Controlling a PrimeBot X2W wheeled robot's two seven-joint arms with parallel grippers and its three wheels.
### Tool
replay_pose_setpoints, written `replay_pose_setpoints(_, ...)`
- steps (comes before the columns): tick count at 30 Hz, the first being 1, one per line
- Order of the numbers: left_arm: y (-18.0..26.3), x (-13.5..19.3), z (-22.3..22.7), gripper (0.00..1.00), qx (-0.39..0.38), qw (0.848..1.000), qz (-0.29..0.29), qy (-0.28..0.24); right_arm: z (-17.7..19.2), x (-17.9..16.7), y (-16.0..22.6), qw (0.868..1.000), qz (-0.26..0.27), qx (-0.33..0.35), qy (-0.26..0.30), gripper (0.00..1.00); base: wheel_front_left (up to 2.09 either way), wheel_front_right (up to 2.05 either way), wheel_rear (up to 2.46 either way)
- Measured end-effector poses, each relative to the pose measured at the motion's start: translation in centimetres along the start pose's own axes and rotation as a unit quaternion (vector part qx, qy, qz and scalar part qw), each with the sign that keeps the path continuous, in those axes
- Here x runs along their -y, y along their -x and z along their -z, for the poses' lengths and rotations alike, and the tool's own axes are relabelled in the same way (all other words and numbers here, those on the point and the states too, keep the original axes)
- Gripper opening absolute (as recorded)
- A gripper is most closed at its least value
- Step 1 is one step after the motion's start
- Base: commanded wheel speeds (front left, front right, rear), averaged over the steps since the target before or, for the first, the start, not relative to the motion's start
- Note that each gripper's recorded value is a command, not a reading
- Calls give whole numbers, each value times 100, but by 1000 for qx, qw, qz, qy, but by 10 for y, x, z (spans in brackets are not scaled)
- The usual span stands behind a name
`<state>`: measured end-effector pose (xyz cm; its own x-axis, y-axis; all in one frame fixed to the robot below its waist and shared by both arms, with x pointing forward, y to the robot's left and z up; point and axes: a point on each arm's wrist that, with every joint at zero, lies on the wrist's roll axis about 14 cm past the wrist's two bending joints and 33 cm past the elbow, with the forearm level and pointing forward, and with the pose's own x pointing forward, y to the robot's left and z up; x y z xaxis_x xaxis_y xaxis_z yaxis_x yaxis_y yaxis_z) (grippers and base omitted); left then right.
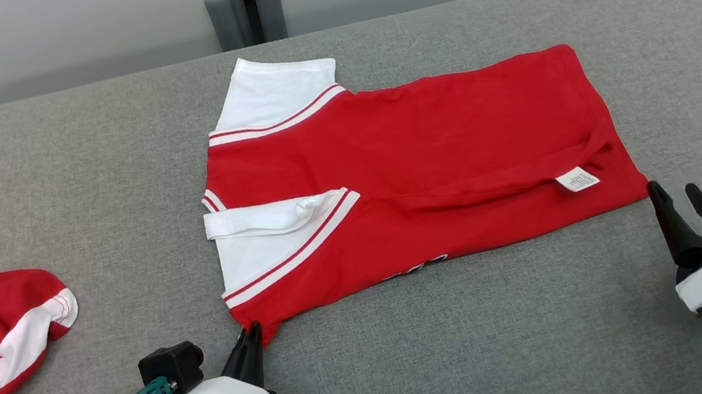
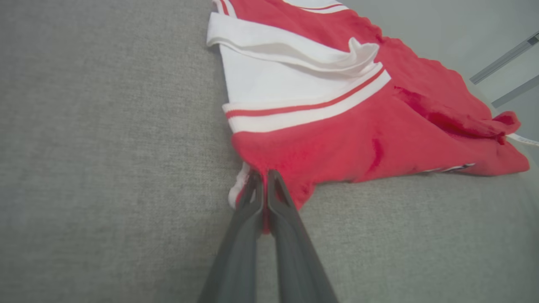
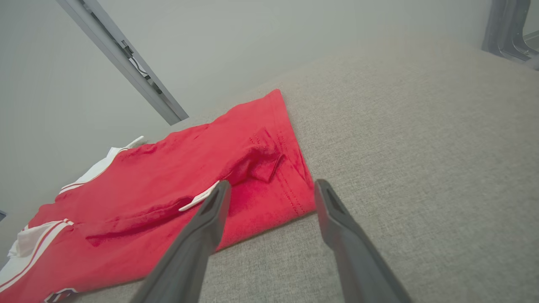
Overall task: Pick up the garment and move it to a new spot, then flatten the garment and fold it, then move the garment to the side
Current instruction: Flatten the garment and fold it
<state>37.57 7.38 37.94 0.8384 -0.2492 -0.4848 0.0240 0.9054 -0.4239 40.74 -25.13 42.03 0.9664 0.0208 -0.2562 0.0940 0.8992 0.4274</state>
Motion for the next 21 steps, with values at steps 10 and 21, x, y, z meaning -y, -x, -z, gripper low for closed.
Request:
replay_pose_setpoints(10, 2, -7, -4, 0, 9, 999, -1, -35, 10, 9, -17, 993, -6, -49, 103, 100, 0, 0, 0)
replay_pose_setpoints(21, 3, -8, -3, 0, 11, 999, -1, -43, 25, 9, -34, 971, -23, -104, 214, 100, 0, 0, 0)
